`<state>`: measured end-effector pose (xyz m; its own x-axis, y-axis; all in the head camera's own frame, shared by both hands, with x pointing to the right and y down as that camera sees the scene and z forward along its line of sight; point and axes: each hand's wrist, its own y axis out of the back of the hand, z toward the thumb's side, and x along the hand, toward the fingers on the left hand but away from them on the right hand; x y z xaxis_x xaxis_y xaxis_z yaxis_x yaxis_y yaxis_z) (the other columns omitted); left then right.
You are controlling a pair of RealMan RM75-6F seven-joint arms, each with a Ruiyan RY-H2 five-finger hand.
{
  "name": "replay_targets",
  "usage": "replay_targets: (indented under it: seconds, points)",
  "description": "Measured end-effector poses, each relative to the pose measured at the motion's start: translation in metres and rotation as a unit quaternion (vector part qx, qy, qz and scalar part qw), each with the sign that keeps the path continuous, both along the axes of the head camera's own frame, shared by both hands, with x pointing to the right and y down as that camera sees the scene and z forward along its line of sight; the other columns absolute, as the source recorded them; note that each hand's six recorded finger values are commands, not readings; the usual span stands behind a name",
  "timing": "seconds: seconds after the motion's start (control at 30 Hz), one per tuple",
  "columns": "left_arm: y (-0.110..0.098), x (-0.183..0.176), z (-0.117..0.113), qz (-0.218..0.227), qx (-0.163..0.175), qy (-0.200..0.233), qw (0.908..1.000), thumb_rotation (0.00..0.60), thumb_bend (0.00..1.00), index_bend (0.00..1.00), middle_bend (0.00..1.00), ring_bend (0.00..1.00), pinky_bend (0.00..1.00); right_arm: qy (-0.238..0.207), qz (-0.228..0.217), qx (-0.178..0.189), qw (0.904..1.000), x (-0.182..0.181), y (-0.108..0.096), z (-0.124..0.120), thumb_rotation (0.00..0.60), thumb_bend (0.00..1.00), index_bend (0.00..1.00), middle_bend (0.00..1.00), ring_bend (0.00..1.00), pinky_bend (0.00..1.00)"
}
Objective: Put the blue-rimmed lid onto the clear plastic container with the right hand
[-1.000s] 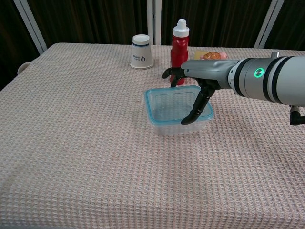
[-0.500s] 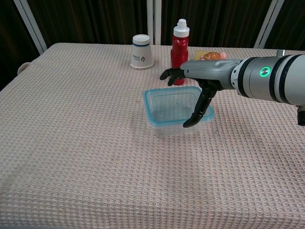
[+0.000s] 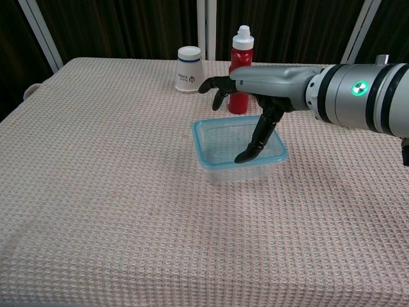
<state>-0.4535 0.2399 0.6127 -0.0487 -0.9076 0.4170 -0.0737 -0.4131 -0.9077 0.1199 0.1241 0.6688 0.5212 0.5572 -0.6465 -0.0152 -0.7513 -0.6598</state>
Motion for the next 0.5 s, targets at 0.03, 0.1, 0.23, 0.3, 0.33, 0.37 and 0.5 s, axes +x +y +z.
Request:
replay_targets:
  seconds: [0.03,0.1,0.23,0.3,0.33,0.37,0.5]
  points:
    - [0.0,0.0,0.0,0.0,0.0,0.0,1.0,0.6,0.06,0.13,0.05,0.0,0.0,-0.001,-0.001,0.001,1.0,-0.002,0.0,0.0,0.6,0.0,0.0,0.27,0.0,0.0]
    - [0.001,-0.001,0.0,-0.002,0.0,0.0,1.0,0.6,0.06,0.13,0.05,0.0,0.0,0.0,-0.001,-0.002,1.0,-0.007,0.0,0.003,0.6,0.0,0.0,0.27,0.0,0.0]
    - [0.003,-0.003,0.0,-0.006,-0.001,0.0,1.0,0.6,0.06,0.13,0.05,0.0,0.0,0.006,-0.003,-0.008,0.9999,-0.016,-0.002,0.009,0.6,0.0,0.0,0.27,0.0,0.0]
    - [0.004,-0.003,0.0,-0.007,-0.001,0.0,1.0,0.6,0.06,0.13,0.05,0.0,0.0,0.009,-0.004,-0.011,0.9999,-0.019,-0.002,0.012,0.6,0.0,0.0,0.27,0.0,0.0]
    - [0.004,-0.004,0.0,-0.008,-0.002,0.0,1.0,0.6,0.06,0.13,0.05,0.0,0.0,0.01,-0.004,-0.011,0.9999,-0.019,-0.002,0.013,0.6,0.0,0.0,0.27,0.0,0.0]
    - [0.004,-0.004,0.0,-0.008,-0.002,0.0,1.0,0.6,0.06,0.13,0.05,0.0,0.0,0.012,-0.004,-0.012,0.9999,-0.02,-0.002,0.014,0.6,0.0,0.0,0.27,0.0,0.0]
    - [0.004,-0.004,0.001,-0.007,-0.002,0.001,1.0,0.6,0.06,0.13,0.05,0.0,0.0,0.012,-0.004,-0.014,0.9998,-0.023,-0.002,0.016,0.6,0.0,0.0,0.27,0.0,0.0]
